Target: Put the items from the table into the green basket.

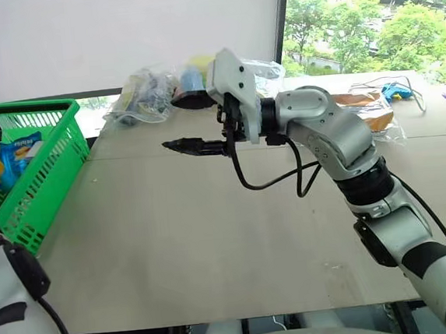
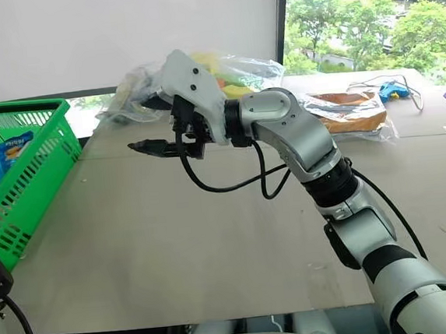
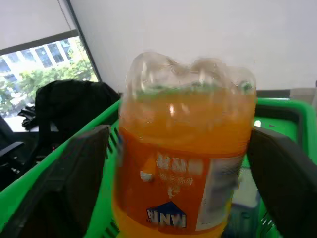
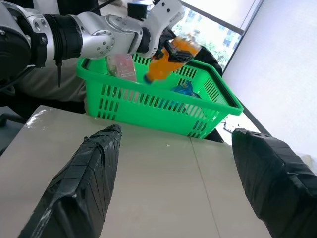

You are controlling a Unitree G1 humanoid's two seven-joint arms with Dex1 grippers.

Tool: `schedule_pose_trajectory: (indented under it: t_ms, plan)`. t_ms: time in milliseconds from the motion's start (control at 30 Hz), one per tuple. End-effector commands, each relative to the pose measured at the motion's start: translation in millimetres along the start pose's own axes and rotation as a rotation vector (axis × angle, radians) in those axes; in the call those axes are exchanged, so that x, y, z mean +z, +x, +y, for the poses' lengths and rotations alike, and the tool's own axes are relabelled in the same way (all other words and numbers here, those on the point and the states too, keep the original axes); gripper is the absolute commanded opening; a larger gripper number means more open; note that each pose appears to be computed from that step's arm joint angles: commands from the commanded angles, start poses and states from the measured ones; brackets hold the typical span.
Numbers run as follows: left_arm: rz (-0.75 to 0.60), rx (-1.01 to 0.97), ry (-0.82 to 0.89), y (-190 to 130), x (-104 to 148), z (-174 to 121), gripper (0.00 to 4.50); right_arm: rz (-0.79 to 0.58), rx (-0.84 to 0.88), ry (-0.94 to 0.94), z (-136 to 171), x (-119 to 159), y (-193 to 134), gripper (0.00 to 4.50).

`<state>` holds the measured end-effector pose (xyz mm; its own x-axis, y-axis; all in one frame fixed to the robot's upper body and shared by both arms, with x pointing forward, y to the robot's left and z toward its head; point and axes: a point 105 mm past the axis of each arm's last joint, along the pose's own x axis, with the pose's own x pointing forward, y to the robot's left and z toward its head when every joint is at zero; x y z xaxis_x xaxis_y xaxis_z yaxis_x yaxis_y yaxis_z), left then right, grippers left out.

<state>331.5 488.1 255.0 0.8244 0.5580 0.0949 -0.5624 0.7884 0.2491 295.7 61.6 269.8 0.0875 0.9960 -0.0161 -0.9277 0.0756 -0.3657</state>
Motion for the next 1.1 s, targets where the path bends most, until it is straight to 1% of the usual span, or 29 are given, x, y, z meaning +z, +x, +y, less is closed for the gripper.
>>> schedule_pose_trajectory:
  t_ms: [33, 133, 167, 267, 333, 400, 467, 533, 600, 667, 733, 800, 933, 1100]
  plan:
    - [-0.235, -0.035, 0.008, -3.7, 56.7, -0.9, 4.43, -0.030, -0.001, -0.029, 1.3, 11.3, -4.8, 3.81]
    - [-0.336, -0.118, -0.030, -6.3, 81.5, -21.6, 4.43, -0.019, -0.003, -0.026, 1.7, 8.0, -7.0, 3.81]
    - [-0.363, -0.164, -0.030, -8.0, 88.4, -32.6, 4.43, -0.012, -0.005, -0.025, 1.9, 6.2, -8.6, 3.81]
    - [-0.422, -0.325, -0.066, -17.2, 103.4, -69.8, 4.43, 0.010, -0.021, -0.018, 0.8, -0.4, -15.9, 3.81]
    - [-0.428, -0.420, -0.084, -25.5, 106.8, -93.5, 4.43, 0.026, -0.041, -0.007, -1.1, -5.7, -23.1, 3.81]
    - [-0.351, -0.581, -0.167, -39.2, 97.3, -133.6, 4.43, 0.068, -0.084, 0.010, -4.6, -18.2, -36.9, 3.81]
    - [-0.269, -0.753, -0.200, -63.7, 83.3, -173.1, 4.43, 0.110, -0.132, 0.029, -7.6, -30.5, -51.3, 3.81]
    - [-0.201, -0.977, -0.130, -106.9, 61.7, -213.8, 4.43, 0.151, -0.192, 0.064, -9.4, -42.9, -70.5, 3.81]
    - [-0.102, -1.107, -0.125, -142.6, 37.6, -236.3, 4.43, 0.214, -0.270, 0.094, -11.1, -58.5, -94.0, 3.81]
    - [-0.025, -1.154, -0.133, -163.3, 19.4, -244.4, 4.43, 0.269, -0.340, 0.121, -11.0, -71.0, -114.8, 3.81]
    - [0.026, -1.231, -0.072, -187.8, 0.5, -248.3, 4.43, 0.358, -0.434, 0.127, -10.7, -88.2, -139.9, 3.81]
    - [0.067, -1.281, -0.064, -207.1, -10.4, -248.9, 4.43, 0.433, -0.538, 0.157, -7.7, -103.7, -165.9, 3.81]
    - [0.094, -1.350, -0.071, -232.4, -18.0, -250.5, 4.43, 0.489, -0.682, 0.227, 10.1, -116.9, -198.3, 3.81]
    - [0.100, -1.381, -0.111, -243.8, -20.8, -249.1, 4.43, 0.566, -0.824, 0.281, 31.7, -129.1, -226.9, 3.81]
